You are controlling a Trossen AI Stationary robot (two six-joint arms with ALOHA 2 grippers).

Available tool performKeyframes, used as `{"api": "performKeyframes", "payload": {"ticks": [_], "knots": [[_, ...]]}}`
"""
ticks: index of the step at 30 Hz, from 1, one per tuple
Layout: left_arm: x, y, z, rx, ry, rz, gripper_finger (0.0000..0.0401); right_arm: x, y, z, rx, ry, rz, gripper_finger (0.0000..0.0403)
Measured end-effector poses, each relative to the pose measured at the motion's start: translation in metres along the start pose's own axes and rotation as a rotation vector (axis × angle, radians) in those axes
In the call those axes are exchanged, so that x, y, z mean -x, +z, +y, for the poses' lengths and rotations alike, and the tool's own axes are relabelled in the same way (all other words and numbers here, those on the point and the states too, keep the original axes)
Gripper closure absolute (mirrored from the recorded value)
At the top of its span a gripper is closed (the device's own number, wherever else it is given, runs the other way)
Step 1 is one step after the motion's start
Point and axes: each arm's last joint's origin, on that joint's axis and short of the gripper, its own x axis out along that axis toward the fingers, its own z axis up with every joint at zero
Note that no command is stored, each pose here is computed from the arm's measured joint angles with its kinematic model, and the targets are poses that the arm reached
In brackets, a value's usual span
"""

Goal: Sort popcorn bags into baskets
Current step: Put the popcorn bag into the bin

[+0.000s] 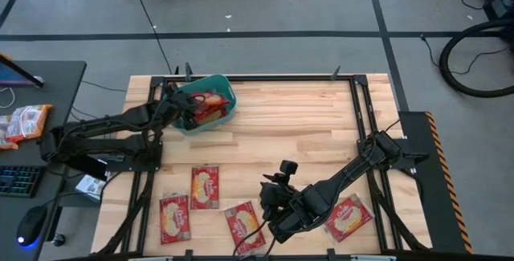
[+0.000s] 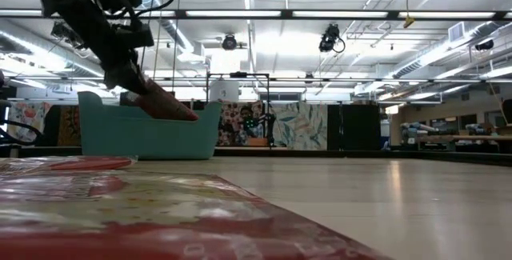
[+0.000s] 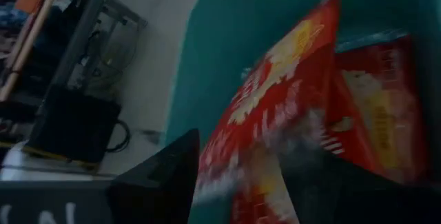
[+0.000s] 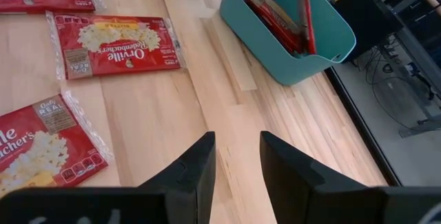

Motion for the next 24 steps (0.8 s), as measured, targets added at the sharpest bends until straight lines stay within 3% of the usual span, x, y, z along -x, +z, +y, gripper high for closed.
{"api": "performKeyframes", "payload": {"ticks": [8, 11, 13, 15, 20, 22, 24], "knots": [[0.016, 0.016, 0.022, -0.036, 0.112, 0.051, 0.02, 0.0, 0.0, 0.0, 0.009, 0.0, 0.0, 0.0284], [0.021, 0.025, 0.028, 0.027, 0.092, 0.012, 0.02, 0.0, 0.0, 0.0, 0.009, 0.0, 0.0, 0.0284], [0.023, 0.029, 0.027, 0.089, -0.027, -0.047, 0.02, 0.0, 0.0, 0.0, 0.011, 0.0, 0.0, 0.0284], [0.025, 0.033, 0.022, 0.152, -0.228, -0.118, 0.02, 0.0, 0.0, 0.0, 0.012, 0.0, 0.0, 0.0284], [0.04, 0.036, -0.001, 0.201, -0.871, -0.222, 0.0203, -0.004, -0.006, 0.002, 0.032, -0.011, 0.014, 0.0284], [0.047, 0.034, -0.013, 0.194, -1.007, -0.184, 0.0208, -0.005, -0.007, 0.002, 0.036, -0.012, 0.018, 0.0284], [0.055, 0.03, -0.025, 0.156, -1.071, -0.136, 0.0215, -0.006, -0.009, 0.003, 0.037, -0.01, 0.022, 0.0284]]}}
